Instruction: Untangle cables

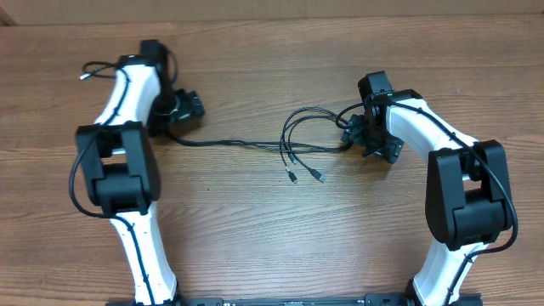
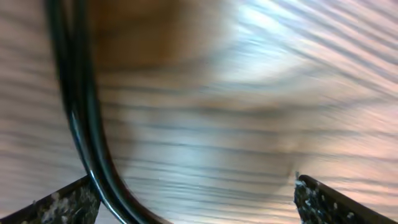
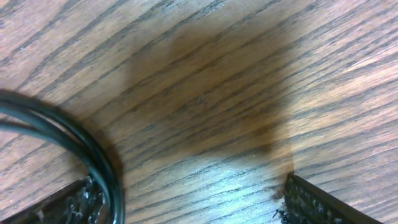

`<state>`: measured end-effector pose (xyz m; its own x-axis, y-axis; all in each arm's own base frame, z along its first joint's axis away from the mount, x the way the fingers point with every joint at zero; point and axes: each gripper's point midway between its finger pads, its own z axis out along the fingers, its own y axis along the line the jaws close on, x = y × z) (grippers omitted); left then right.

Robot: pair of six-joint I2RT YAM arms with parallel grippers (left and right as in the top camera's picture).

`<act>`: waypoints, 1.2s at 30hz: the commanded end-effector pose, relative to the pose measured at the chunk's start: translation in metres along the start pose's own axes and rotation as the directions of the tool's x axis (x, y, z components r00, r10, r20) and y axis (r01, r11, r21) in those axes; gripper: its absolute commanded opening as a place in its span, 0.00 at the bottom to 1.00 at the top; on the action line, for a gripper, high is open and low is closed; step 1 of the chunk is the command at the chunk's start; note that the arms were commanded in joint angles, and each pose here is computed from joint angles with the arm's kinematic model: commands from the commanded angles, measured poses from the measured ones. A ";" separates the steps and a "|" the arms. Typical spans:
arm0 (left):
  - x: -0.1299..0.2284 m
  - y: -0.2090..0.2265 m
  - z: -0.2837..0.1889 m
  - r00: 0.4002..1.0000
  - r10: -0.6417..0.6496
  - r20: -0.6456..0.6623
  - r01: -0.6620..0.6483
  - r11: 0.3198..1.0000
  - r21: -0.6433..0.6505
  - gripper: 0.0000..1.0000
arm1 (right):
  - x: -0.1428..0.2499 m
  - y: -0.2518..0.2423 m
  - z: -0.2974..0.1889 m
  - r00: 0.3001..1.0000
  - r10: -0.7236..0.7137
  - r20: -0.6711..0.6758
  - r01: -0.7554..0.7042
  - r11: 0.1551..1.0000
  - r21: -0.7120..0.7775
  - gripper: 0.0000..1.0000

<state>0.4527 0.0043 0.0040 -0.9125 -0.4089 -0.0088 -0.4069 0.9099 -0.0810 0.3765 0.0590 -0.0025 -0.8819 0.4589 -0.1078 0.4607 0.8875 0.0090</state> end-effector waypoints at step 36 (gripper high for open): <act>0.116 -0.185 0.023 0.823 0.568 0.008 -0.558 0.807 0.192 1.00 | 0.078 0.083 0.027 0.791 -0.611 -0.038 0.562 0.749 -0.350 0.44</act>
<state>0.4363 -0.2037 0.0114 -0.9831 0.1454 -0.1109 0.1666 0.9623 -0.2151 0.3878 0.1580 0.0043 -0.9795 -0.0706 -0.1885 -0.1196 0.9574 0.2628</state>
